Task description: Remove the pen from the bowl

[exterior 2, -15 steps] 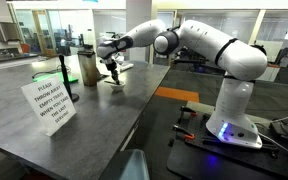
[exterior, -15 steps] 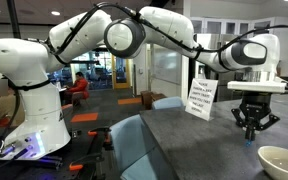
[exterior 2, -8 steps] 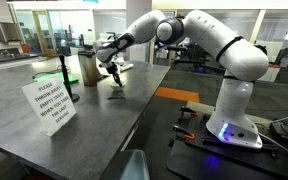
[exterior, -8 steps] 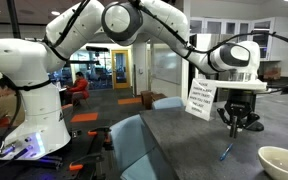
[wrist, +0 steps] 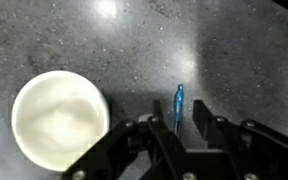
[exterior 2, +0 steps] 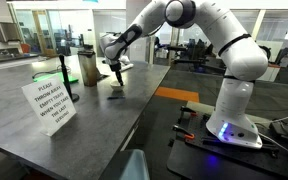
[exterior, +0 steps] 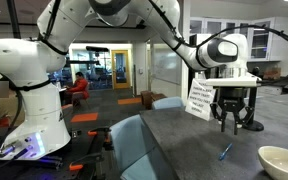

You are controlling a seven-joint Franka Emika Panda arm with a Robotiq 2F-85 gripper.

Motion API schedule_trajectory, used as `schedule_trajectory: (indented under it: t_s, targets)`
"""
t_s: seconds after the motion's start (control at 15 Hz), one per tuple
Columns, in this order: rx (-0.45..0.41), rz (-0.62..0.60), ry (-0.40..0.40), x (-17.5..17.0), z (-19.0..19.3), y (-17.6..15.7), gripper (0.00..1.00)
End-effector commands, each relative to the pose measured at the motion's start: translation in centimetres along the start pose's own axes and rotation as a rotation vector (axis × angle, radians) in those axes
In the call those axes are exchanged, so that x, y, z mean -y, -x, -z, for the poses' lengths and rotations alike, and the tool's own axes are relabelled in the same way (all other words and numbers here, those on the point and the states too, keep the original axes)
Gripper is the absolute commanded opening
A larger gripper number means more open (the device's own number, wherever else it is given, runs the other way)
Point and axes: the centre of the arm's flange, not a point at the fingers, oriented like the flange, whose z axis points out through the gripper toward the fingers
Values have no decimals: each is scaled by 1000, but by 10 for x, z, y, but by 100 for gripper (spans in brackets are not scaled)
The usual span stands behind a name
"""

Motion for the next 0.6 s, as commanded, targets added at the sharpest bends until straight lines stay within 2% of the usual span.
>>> schedule_trajectory:
  t_s: [0.0, 0.27, 0.53]
  targets:
    - [-131, -37, -16, 41, 18, 60, 72]
    - [-229, -90, -3, 54, 54, 91, 100]
    - [-242, -114, 14, 70, 79, 112, 100]
